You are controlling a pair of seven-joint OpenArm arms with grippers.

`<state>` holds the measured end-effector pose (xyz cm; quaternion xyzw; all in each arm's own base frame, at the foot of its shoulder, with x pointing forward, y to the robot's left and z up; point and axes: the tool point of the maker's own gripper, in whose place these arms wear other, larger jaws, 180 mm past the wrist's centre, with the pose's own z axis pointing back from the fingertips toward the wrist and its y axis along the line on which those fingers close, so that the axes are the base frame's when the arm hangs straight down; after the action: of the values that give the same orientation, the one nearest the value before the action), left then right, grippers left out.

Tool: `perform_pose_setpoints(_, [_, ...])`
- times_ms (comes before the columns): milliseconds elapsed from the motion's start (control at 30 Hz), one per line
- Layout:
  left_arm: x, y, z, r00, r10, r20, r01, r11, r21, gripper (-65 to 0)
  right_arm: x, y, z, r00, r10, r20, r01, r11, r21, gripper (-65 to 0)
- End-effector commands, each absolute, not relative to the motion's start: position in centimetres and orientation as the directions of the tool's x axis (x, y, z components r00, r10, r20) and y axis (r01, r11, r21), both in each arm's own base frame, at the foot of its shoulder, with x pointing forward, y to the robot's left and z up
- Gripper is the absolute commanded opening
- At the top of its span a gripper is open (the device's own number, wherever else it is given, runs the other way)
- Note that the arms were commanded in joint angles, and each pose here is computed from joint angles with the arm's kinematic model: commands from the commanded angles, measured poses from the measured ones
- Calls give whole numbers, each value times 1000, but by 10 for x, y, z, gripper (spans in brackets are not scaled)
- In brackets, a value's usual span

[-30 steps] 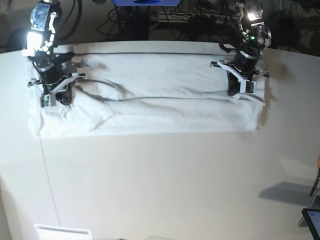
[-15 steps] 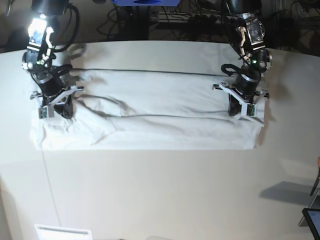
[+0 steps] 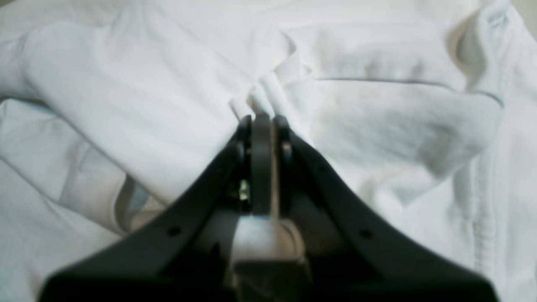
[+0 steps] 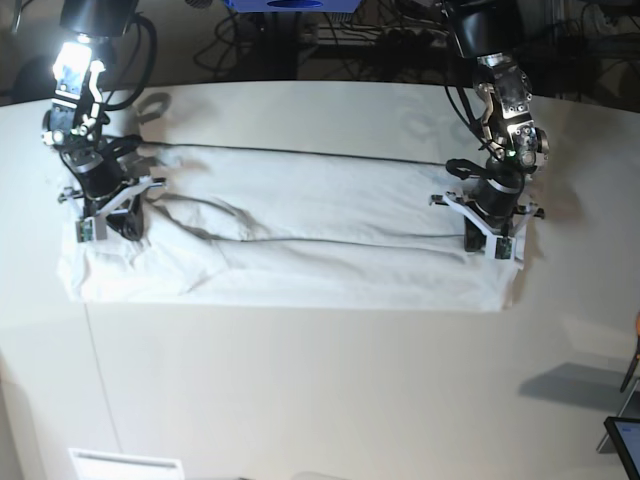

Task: Fold the T-shirt properly
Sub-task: 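Lower the folded strip with both grippers and flatten it on the table, then release the strip with the left gripper and move it to the strip's end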

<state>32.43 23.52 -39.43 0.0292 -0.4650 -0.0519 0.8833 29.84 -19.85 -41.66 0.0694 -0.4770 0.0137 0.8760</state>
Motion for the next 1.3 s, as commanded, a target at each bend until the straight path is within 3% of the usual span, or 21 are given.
perform_pose_setpoints(0, [334,241,-370,501,-138,855,54,990,129,-650,288,-213,-429,609,0,793,-61,997,47,-628])
perform_pose_setpoints(167, [315,249,-327,445,-202,873,36,978,208,-650,288,-214,-429,609,2,793,-61,997,45,-628])
perform_pose_setpoints(333, [283,318,-295,480,-130,868,-164,958,234,-628,287,-214,-430,612,3,791,-62,997,44,-628])
perform_pose_setpoints(400, [277,345,-285,480,-71,875,-226,953,201,-564,287,-214,-430,612,3,791,-62,997,44,-628])
perform_pose_setpoints(533, [264,392,-274,455,115,883,-298,954,30,-353,286,-211,-431,614,6,789,-69,997,46,-628])
perform_pose_setpoints(667, [267,415,-258,365,272,890,-276,945,-175,-217,286,-210,-431,616,6,787,-70,996,48,-628])
perform_pose_setpoints(867, [273,429,-283,350,487,800,-259,871,-417,-3,282,-210,-434,622,6,783,-70,996,49,-628])
perform_pose_setpoints(1067, [307,374,-297,432,413,802,-19,893,-450,0,281,-210,-435,625,6,781,-70,996,49,-628])
perform_pose_setpoints(1267, [330,366,-315,448,479,754,-23,850,-526,0,280,-213,-435,626,4,780,-64,997,46,-628])
